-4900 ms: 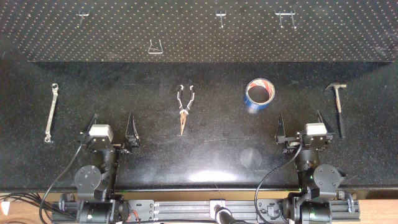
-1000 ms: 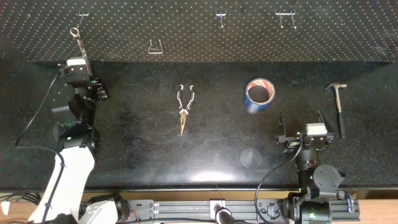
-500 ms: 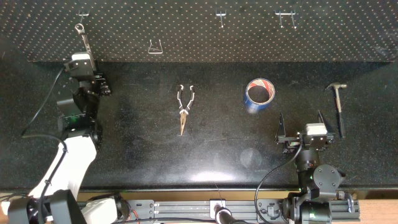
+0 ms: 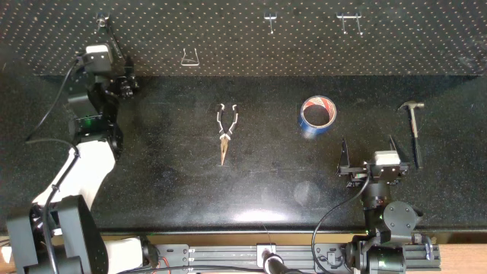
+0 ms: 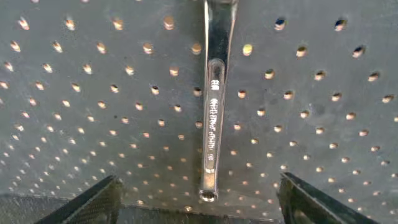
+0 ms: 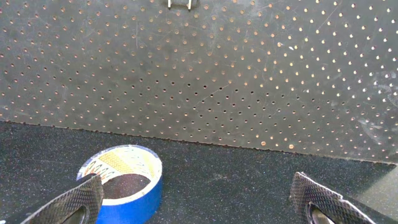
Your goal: Place Tools Onto Pegboard
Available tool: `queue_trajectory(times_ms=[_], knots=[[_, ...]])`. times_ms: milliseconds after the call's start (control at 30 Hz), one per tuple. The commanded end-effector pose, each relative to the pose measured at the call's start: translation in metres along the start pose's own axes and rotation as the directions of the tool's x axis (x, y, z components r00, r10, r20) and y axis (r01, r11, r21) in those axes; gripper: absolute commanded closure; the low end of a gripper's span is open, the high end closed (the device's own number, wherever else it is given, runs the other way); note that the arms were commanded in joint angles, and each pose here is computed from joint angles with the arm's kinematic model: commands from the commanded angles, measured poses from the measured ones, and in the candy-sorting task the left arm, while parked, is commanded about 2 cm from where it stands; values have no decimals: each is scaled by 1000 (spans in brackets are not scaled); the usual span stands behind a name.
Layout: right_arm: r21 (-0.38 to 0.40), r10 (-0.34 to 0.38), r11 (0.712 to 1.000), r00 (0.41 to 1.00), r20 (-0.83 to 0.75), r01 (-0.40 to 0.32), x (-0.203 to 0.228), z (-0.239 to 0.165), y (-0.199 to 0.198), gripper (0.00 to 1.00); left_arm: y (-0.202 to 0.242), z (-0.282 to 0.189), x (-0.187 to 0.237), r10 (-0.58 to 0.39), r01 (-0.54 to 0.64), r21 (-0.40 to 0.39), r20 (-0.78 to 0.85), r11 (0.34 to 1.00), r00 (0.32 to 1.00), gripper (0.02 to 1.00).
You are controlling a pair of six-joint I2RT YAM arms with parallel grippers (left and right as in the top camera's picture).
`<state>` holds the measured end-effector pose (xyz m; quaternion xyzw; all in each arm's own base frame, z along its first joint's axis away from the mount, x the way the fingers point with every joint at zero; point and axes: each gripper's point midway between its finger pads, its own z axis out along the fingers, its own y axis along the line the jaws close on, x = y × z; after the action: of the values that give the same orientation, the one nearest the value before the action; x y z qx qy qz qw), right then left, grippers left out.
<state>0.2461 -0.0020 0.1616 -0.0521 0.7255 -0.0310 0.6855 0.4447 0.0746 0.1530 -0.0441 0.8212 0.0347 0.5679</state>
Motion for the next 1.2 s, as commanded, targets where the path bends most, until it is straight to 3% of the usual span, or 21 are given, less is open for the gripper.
queue_trajectory(times_ms=[33, 100, 133, 200, 233, 300, 333, 367, 400, 500, 533, 567, 633, 733, 800, 933, 1033, 1200], knots=[[5, -7, 1000, 1000, -1, 7, 1, 0, -1, 14, -1, -37, -1, -190, 188, -26, -108, 982, 976, 25], [5, -7, 1000, 1000, -1, 7, 1, 0, -1, 14, -7, -98, 25, -349, 335, -98, -275, 937, 896, 25], [5, -7, 1000, 1000, 0, 7, 1, 0, -1, 14, -10, -127, 35, -361, 342, -118, -334, 932, 871, 25], [5, -7, 1000, 1000, 0, 7, 1, 0, -1, 14, -31, -173, 44, -377, 381, -73, -402, 922, 835, 25], [5, -7, 1000, 1000, 0, 7, 1, 0, -1, 14, -44, -202, 48, -447, 464, -79, -447, 882, 775, 25], [5, -7, 1000, 1000, -1, 7, 1, 0, -1, 14, -61, -229, 65, -429, 476, -95, -611, 874, 665, 25], [5, -7, 1000, 1000, 0, 7, 1, 0, -1, 14, -67, -237, 76, -397, 444, -139, -723, 885, 566, 23], [5, -7, 1000, 1000, 0, 7, 1, 0, -1, 14, -73, -233, 76, -351, 410, -132, -778, 902, 522, 25], [4, -7, 1000, 1000, 0, 7, 1, 0, -1, 14, -94, -211, 68, -213, 313, -54, -840, 948, 499, 25], [5, -7, 1000, 1000, 0, 7, 1, 0, -1, 14, -168, -172, 55, 65, 94, 133, -852, 987, 520, 25], [5, -7, 1000, 1000, 0, 7, 1, 0, -1, 14, -198, -156, 51, 85, 71, 143, -851, 987, 519, 25], [5, -7, 1000, 1000, 0, 7, 1, 0, -1, 14, -219, -137, 47, 39, 97, 102, -858, 990, 512, 25], [5, -7, 1000, 1000, -1, 7, 1, 0, -1, 14, -249, -101, 57, 32, 122, 97, -890, 988, 454, 23], [5, -7, 1000, 1000, -1, 7, 1, 0, -1, 14, -256, -90, 98, 27, 141, 75, -949, 987, 316, 25], [5, -7, 1000, 1000, 0, 7, 1, 0, -1, 14, -257, -87, 117, 27, 133, 63, -965, 989, 262, 25], [5, -7, 1000, 1000, 0, 7, 1, 0, -1, 14, -240, -84, 141, 28, 37, 38, -972, 999, 231, 25], [5, -7, 1000, 1000, -1, 7, 1, 0, -1, 14, -226, -80, 147, 27, -37, 18, -968, 999, 251, 25], [5, -7, 1000, 1000, -1, 7, 1, 0, -1, 14, -232, -73, 154, 17, -20, 13, -968, 1000, 252, 25]])
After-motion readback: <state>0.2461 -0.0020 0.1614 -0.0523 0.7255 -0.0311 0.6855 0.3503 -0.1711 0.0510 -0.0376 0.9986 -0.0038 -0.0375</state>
